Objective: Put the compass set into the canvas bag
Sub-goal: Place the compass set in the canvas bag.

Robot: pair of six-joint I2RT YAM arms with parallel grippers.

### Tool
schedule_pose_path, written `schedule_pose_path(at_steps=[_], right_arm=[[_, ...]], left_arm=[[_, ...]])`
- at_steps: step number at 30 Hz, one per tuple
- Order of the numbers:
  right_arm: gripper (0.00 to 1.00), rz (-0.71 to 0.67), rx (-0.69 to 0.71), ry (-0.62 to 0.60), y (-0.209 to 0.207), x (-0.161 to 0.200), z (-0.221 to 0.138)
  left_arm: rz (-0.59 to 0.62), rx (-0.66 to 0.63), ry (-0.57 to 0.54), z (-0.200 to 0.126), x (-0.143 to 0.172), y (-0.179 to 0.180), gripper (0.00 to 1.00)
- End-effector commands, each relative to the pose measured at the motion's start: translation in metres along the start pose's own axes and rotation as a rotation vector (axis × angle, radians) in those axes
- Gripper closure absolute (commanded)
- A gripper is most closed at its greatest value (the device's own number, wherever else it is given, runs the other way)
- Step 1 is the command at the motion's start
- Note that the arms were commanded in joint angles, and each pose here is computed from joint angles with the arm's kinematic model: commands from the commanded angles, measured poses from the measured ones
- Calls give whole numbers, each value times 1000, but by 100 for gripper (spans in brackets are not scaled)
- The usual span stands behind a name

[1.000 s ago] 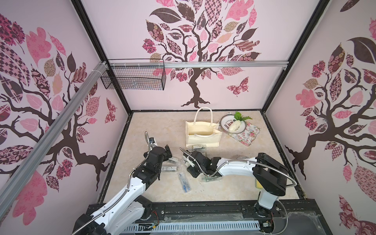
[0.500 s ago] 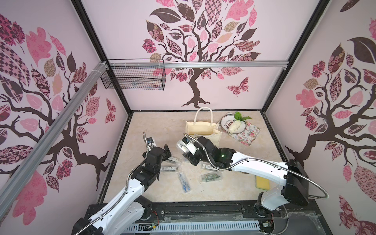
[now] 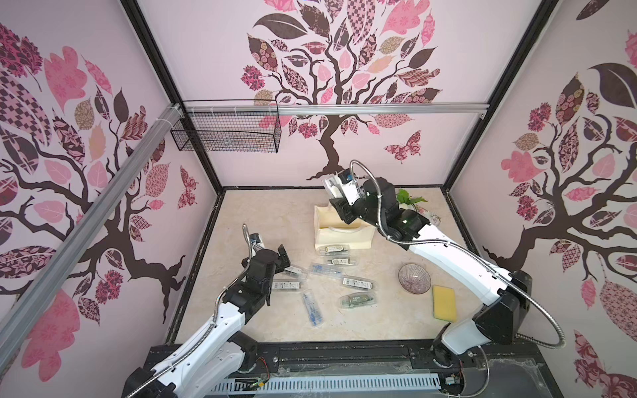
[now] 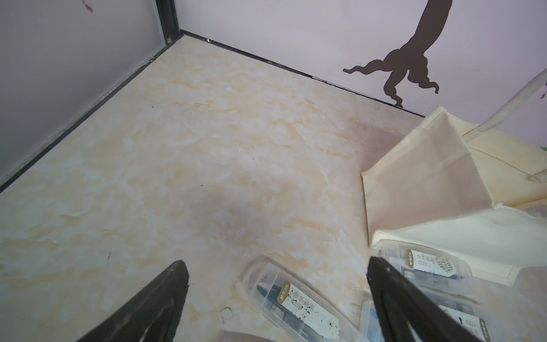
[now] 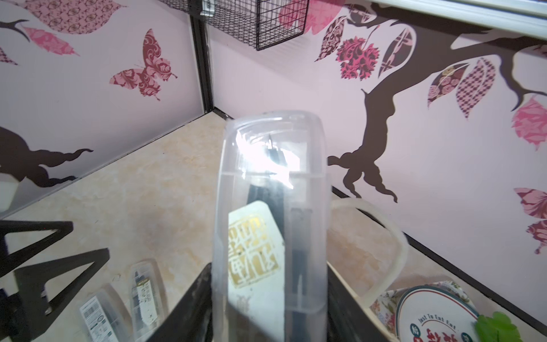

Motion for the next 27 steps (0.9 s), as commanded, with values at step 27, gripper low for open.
schedule_pose_path(at_steps=[27], right_arm=[[46,-245,-179,379,-47,158,118]], left_arm=[[12,-10,68,16,21,-1,3]])
Point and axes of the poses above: each gripper's point midway between its finger pads, its own z axis out along the fingers, its own y axis along the line the jaws close on, x = y × z, the point moved 7 cm from there along -z, back along the fingers, and after that the axes turned 4 degrees about z, right-handed, at the moved point
